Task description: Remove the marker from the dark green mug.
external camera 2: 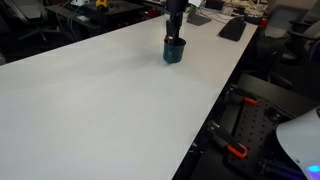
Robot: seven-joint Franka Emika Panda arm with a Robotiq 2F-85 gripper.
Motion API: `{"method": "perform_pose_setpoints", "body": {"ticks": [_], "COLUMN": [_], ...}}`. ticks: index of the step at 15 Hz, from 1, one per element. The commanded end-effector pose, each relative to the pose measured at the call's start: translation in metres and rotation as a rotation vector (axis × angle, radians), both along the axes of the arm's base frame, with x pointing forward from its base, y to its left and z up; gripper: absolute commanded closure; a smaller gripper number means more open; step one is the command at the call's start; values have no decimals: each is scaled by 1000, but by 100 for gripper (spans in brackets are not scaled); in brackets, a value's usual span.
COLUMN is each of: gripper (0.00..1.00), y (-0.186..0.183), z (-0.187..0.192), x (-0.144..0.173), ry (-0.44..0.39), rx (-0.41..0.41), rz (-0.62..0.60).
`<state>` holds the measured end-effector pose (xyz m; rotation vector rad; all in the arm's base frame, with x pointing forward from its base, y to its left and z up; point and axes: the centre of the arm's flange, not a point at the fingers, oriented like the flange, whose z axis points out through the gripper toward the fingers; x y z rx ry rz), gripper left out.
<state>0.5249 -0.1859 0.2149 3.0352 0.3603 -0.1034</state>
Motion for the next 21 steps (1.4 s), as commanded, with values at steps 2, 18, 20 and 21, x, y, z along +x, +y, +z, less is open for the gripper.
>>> {"method": "perform_pose_setpoints", "body": {"ticks": [2,18,20,21], "gripper": [28,36,39,41], "y": [8,-16,-14,-14], "z": [-3,7,7,7], "x": [14,27,25,25], "ry": [-27,-55,-45,-42], "rx": [26,74,71,72], "rz": [32,-111,-109,-111]}}
